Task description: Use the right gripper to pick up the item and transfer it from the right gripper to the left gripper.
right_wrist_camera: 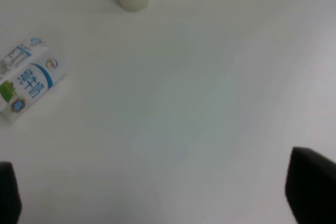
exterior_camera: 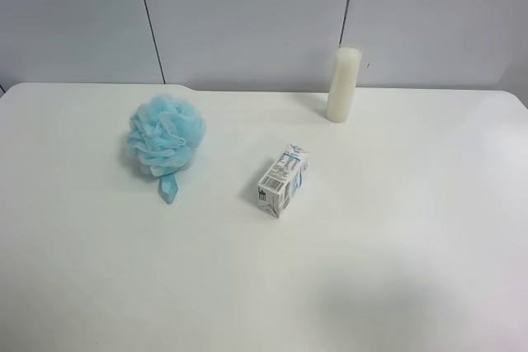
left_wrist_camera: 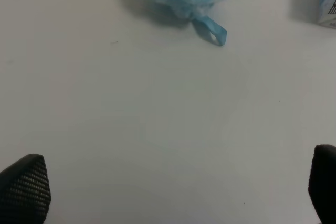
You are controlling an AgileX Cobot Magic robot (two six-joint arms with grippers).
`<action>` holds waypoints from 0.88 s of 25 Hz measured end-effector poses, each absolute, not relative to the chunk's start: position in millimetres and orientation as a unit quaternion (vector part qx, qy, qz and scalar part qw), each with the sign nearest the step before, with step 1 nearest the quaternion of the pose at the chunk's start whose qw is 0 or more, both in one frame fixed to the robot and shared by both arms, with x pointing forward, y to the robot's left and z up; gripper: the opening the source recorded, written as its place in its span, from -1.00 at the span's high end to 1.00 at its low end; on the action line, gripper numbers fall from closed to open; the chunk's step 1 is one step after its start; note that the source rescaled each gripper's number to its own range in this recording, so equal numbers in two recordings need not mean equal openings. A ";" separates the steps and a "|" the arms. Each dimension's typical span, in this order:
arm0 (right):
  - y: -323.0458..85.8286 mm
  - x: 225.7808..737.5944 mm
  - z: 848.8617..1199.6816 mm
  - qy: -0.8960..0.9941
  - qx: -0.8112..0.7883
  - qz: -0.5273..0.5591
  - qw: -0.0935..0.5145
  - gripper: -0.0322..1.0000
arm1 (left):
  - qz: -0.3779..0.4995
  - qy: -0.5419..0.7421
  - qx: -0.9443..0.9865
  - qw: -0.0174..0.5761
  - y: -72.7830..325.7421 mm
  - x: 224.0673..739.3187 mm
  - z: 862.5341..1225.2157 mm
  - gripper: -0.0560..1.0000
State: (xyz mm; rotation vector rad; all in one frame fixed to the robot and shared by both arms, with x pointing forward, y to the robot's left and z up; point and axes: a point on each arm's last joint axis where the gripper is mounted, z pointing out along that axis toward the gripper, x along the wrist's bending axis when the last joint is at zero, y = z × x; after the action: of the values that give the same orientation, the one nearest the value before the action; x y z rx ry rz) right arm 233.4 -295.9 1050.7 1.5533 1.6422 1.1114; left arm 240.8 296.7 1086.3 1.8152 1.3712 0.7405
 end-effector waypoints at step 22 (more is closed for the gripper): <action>-295.9 233.4 1050.7 0.621 0.587 0.420 0.306 -1.00 | 0.327 0.519 0.676 0.409 299.1 233.0 1053.9 -1.00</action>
State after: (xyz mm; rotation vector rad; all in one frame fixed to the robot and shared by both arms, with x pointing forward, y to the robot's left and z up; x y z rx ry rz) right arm 233.4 -295.9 1050.7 1.5533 1.6422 1.1114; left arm 233.0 299.1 1053.9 1.7032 1.3069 0.8249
